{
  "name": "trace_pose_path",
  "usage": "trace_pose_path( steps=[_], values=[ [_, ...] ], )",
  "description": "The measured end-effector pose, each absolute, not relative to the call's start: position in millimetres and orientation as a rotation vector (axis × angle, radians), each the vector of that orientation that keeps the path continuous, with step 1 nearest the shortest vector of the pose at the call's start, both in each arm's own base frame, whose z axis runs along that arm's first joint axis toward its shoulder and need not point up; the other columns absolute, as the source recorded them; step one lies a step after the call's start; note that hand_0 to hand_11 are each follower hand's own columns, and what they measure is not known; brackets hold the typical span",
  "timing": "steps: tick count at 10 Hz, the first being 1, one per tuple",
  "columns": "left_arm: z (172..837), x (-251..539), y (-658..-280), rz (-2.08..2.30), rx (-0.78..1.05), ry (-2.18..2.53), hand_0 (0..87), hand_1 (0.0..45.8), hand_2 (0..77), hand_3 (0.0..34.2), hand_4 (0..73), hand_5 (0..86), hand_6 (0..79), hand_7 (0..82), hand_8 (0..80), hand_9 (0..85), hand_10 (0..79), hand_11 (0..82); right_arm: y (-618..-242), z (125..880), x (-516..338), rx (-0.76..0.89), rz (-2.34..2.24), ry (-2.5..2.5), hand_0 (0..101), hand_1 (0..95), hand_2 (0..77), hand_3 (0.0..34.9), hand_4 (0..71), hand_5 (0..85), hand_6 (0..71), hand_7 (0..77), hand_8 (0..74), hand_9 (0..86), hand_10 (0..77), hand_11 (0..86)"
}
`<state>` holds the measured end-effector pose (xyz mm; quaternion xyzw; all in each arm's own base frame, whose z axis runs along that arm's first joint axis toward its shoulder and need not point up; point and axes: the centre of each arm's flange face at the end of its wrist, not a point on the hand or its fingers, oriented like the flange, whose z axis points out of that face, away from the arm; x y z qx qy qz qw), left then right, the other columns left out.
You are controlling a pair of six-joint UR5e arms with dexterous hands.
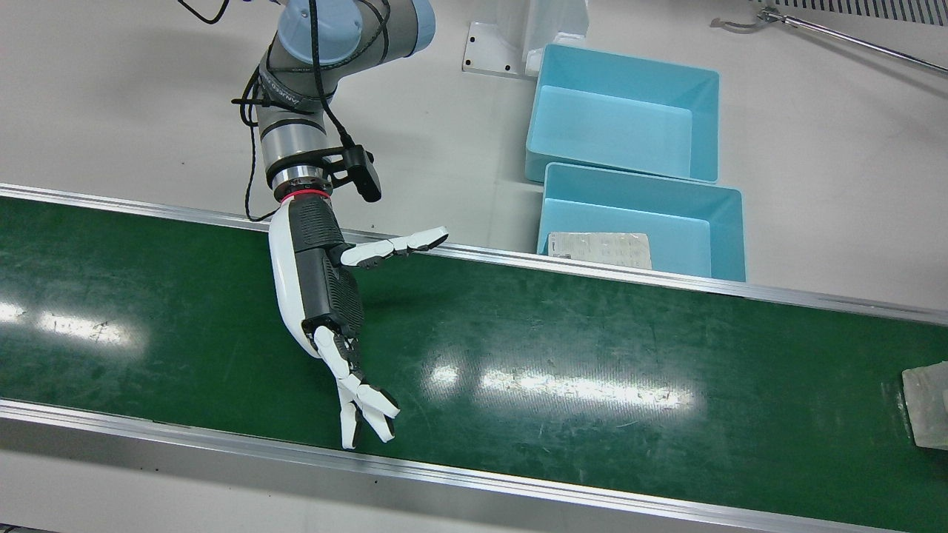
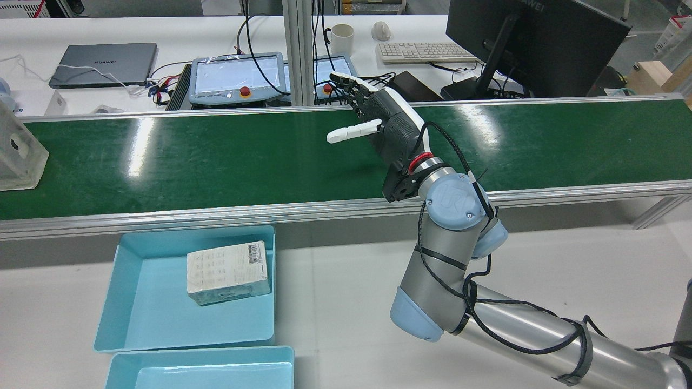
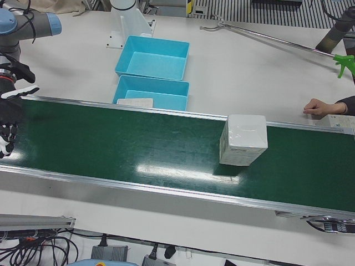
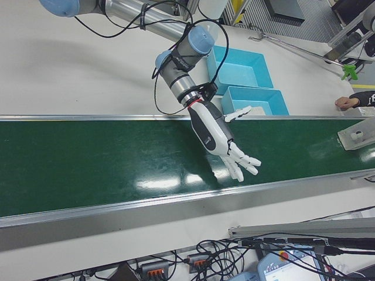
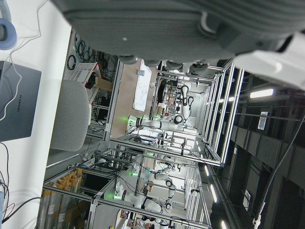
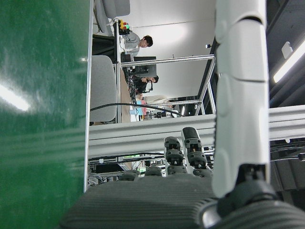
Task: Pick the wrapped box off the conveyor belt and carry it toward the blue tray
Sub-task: 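Position the open right hand over the belt as the wrapped box approaches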
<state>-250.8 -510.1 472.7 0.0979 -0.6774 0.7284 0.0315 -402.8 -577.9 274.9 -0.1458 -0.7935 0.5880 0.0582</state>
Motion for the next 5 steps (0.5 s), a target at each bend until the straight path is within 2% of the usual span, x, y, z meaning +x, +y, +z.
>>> trace_pose_path(
  steps=[2, 5],
  values=[
    [472.8, -250.8, -510.1, 2.243, 0.302, -2.087, 0.0, 0.0, 1.1, 0.0, 0.0, 1.1, 0.5, 0.5, 0.5, 0.5, 0.5, 0.5, -577.8, 273.6, -401.8, -0.443, 1.78, -2.408, 49, 11.5, 1.6, 0.0, 10.4, 15.8, 3.3, 4.4, 0.0, 1.1, 0.0, 1.1],
    [472.7, -250.8, -510.1, 2.243, 0.301, -2.087, 0.0, 0.0, 1.1, 0.0, 0.0, 1.1, 0.5, 0.5, 0.5, 0.5, 0.5, 0.5, -577.7, 272.8, -401.3, -0.444, 1.779, -2.41, 49, 13.1, 1.6, 0.0, 10.4, 15.8, 3.3, 4.4, 0.0, 1.1, 0.0, 1.1]
  ],
)
